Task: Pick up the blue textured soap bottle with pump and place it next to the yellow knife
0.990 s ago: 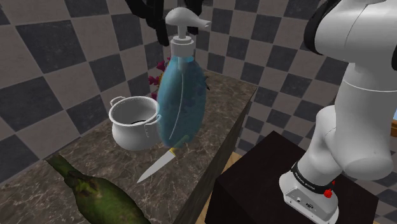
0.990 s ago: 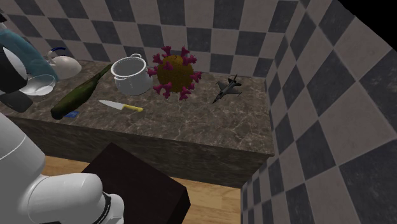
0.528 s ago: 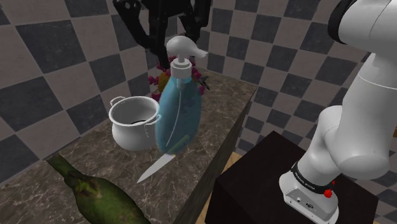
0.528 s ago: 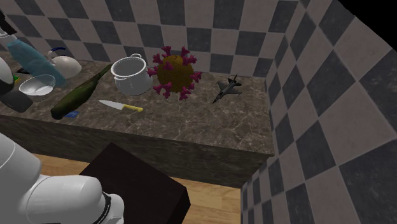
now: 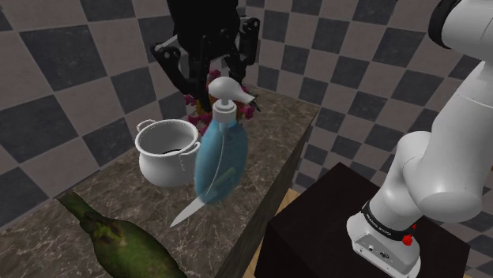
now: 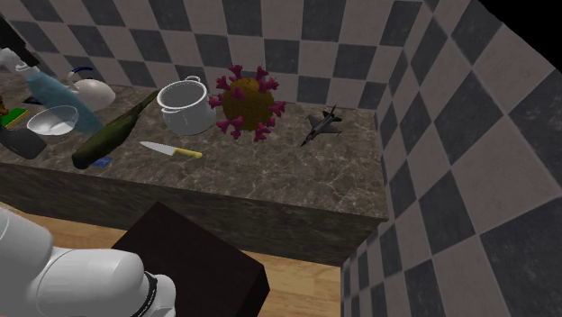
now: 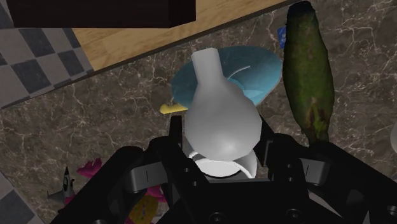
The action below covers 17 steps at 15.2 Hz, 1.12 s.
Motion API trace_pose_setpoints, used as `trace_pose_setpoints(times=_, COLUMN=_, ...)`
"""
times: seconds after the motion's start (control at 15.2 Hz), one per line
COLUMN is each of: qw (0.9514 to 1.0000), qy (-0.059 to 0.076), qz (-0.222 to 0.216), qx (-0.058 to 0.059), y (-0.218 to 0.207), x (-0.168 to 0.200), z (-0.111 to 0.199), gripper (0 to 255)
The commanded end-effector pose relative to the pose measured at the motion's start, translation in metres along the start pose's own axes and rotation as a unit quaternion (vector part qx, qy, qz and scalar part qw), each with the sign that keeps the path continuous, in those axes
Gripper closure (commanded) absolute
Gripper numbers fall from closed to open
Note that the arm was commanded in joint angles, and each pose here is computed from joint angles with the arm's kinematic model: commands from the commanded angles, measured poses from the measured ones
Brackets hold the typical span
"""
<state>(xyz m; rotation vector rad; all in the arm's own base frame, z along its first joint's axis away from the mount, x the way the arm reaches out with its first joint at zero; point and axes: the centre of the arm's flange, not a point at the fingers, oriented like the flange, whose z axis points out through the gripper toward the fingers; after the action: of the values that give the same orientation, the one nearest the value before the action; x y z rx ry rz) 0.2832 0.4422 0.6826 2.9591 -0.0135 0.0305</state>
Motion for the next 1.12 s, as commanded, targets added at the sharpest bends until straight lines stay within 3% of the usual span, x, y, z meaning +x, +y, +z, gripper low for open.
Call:
trace_pose_setpoints(times=0.0, qw=1.0, qy=0.0, qz=0.0, qx=0.0, y=-0.001, x=-0.001, z=0.011, gripper=255)
trace_pose_setpoints(times=1.06, qw=1.0, qy=0.0, qz=0.0, qx=0.0, y=-0.016, x=-0.003, z=0.094, gripper=255)
